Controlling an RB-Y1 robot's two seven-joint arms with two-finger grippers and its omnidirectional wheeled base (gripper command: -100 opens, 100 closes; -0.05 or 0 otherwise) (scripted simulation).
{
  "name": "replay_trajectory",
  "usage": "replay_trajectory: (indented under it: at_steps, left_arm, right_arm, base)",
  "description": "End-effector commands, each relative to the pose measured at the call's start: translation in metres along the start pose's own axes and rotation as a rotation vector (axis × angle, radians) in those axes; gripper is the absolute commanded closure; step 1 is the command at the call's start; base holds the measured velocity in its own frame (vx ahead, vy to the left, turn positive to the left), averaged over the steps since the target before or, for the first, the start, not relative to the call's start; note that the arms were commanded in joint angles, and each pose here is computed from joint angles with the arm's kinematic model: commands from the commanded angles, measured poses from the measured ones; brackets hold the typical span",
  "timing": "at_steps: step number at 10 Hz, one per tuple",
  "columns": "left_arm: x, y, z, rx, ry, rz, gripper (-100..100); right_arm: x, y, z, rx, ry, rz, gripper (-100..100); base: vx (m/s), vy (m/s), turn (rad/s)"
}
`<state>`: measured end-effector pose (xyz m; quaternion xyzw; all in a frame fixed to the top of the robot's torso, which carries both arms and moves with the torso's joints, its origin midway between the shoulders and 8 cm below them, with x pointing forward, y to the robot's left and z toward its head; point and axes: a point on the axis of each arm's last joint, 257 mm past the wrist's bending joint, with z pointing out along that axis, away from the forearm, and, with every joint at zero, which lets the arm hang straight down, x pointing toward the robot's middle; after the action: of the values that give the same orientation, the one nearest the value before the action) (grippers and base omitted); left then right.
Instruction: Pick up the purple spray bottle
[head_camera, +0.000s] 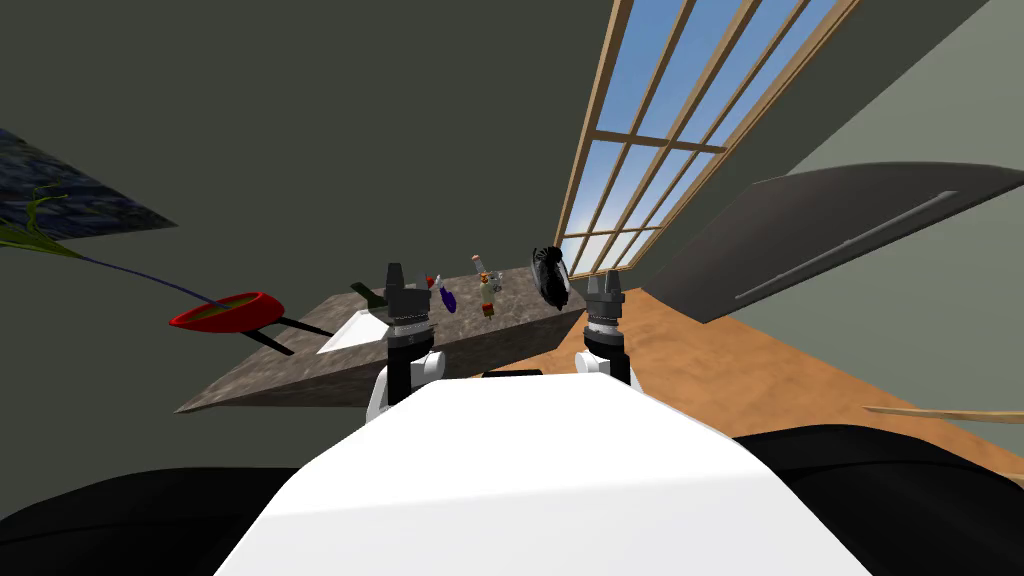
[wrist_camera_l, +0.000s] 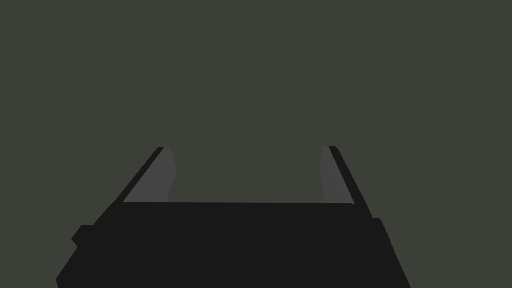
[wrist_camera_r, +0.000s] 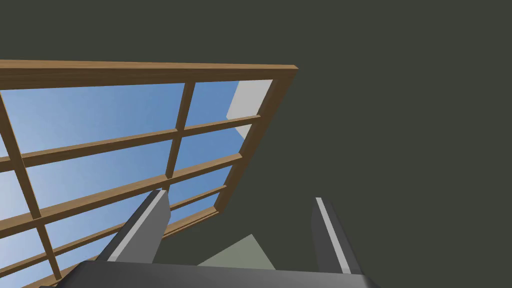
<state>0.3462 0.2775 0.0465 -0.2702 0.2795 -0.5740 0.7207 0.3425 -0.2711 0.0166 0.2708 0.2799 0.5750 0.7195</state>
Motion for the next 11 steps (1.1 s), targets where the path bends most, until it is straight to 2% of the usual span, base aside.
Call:
replay_trajectory:
  at_steps: [1,4,5,6,7,11]
  left_arm:
    - [0.002,0.01,-0.003,-0.027,0.04,0.035,-100]
    - [0.001,0.032,-0.012,-0.092,0.09,0.101,-100]
    - [-0.005,0.052,-0.021,-0.151,0.114,0.155,-100]
    - [-0.009,0.064,-0.026,-0.185,0.125,0.185,-100]
    - [-0.019,0.088,-0.039,-0.26,0.143,0.25,-100]
    - [-0.05,0.139,-0.072,-0.43,0.176,0.398,-100]
  right_arm:
    - [0.0,0.0,0.0,0.0,0.0,0.0,0]
    - [0.0,0.0,0.0,0.0,0.0,0.0,0]
    - [0.0,0.0,0.0,0.0,0.0,0.0,0]
    - [0.0,0.0,0.0,0.0,0.0,0.0,0]
    - [0.0,0.0,0.0,0.0,0.0,0.0,0]
    - [0.0,0.0,0.0,0.0,0.0,0.0,0]
  base:
    - [-0.04,0.0,-0.078]
    - [-0.074,0.0,-0.087]
    - [-0.117,-0.007,-0.172]
    - [-0.135,-0.014,-0.176]
    - [-0.16,-0.02,-0.242]
    - [-0.11,-0.023,-0.152]
